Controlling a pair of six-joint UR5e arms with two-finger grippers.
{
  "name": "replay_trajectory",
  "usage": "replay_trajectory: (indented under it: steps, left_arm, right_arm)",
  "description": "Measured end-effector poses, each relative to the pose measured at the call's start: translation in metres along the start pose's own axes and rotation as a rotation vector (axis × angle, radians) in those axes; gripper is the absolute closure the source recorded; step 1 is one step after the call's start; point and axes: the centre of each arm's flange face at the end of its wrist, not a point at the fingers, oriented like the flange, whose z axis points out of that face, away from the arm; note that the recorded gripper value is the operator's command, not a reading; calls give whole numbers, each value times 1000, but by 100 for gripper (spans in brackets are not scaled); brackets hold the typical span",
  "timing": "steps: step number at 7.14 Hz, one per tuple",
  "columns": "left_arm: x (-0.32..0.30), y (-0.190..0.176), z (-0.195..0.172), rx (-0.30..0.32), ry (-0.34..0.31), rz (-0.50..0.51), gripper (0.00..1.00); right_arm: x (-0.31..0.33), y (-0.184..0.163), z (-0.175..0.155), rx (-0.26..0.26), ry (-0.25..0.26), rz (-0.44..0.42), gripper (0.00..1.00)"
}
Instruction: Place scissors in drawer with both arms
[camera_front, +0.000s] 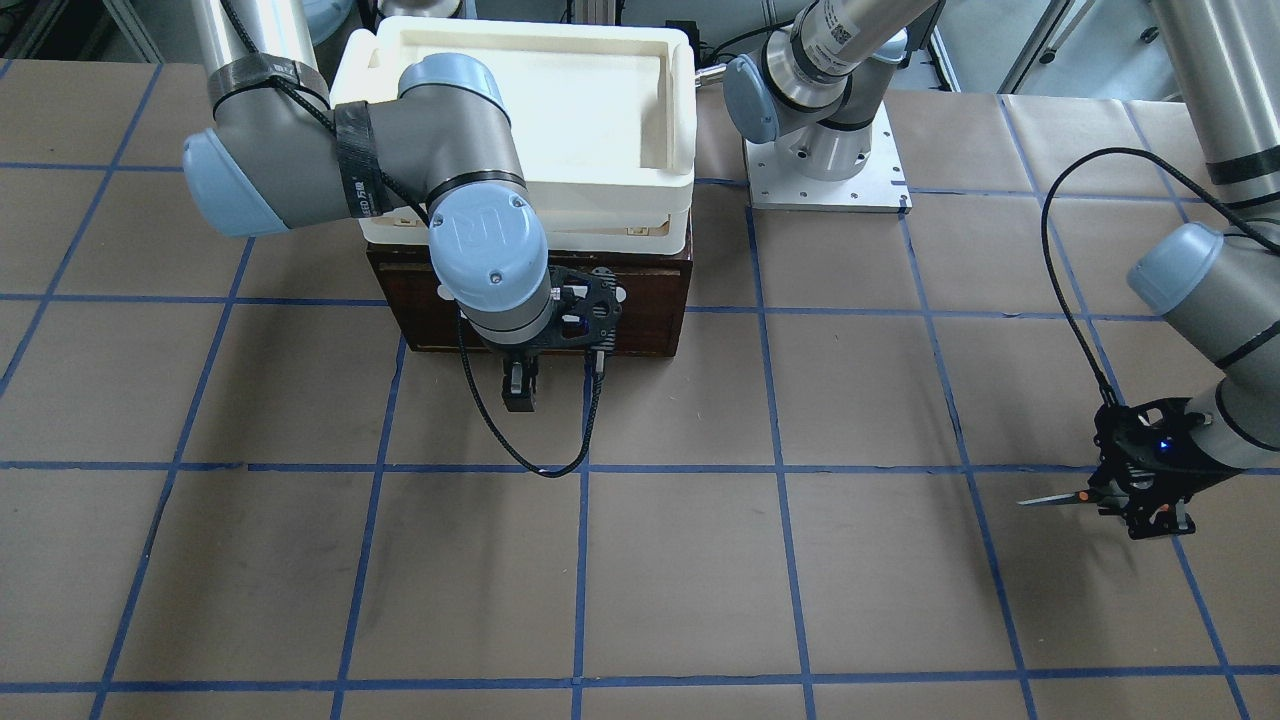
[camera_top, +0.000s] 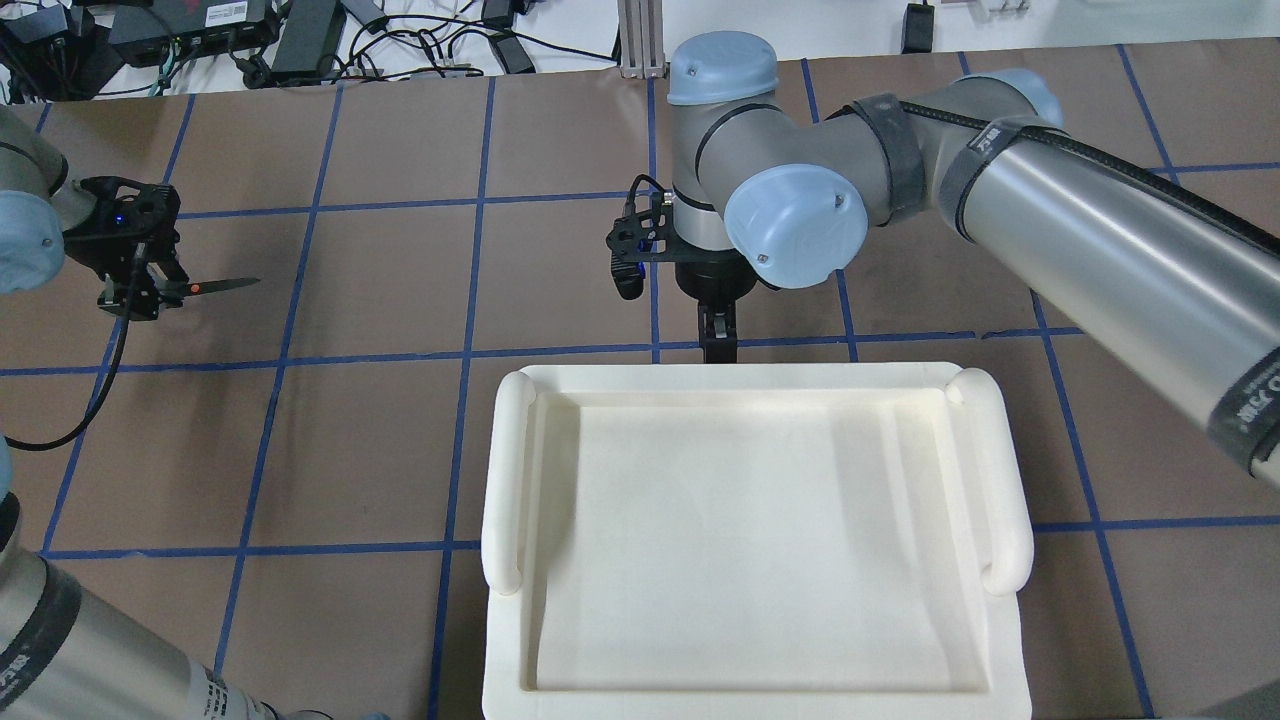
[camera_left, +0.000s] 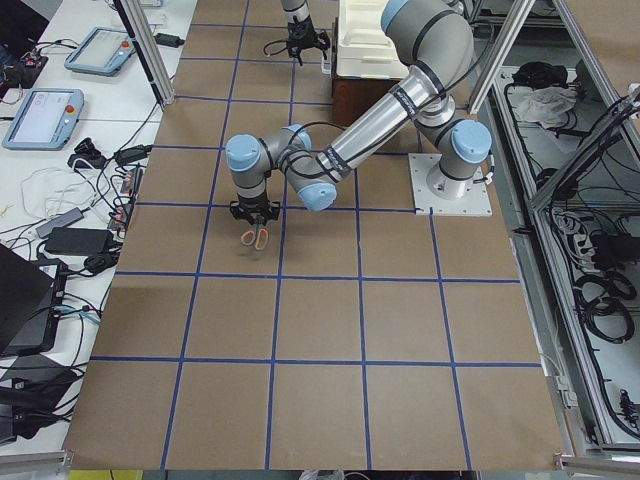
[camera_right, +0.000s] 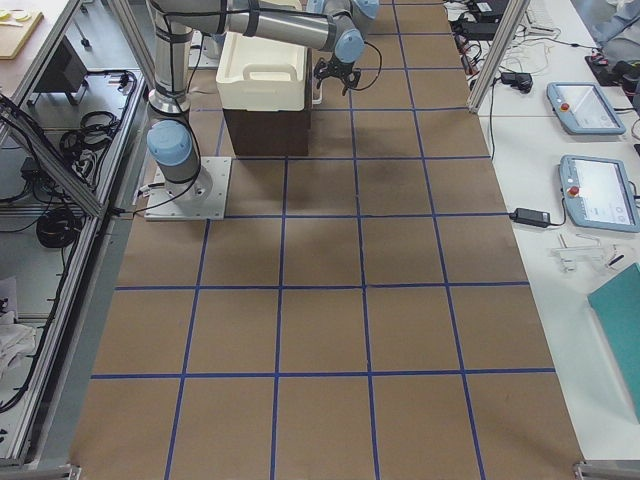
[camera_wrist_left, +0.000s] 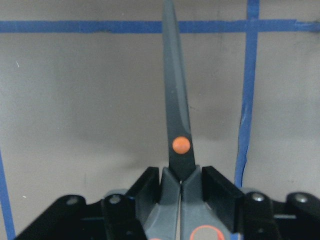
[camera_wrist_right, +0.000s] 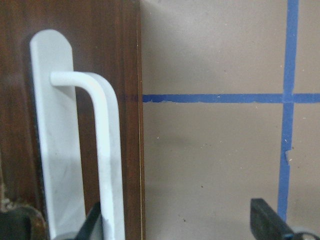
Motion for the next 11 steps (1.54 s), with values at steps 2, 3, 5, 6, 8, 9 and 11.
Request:
replay_trajectory:
  steps: [2,3,5,6,8,9,11]
  left_arm:
    - [-1,-3,-1,6,-4,0,100]
    - [-1,-4,-1,7,-5,-1,100]
    - [-1,-4,0,9,-5,0,100]
    - [-1,-3,0,9,-5,0,100]
    - [-1,-3,0,10,-4,1,100]
    - [-1,-3,0,8,-4,3,100]
    - [-1,-3,0,9,-3,5,100]
  right_arm:
    - [5,-1,-8,12,41,-7,0]
    - [7,1,-11,16,53,-8,0]
    - [11,3,-13,21,68,-9,0]
    - [12,3,-12,20,69,-10,0]
    - [18,2,-7,22,75,-10,0]
    - [21,3,-6,27,81,-7,0]
    - [29,7,-16,41,100,3,0]
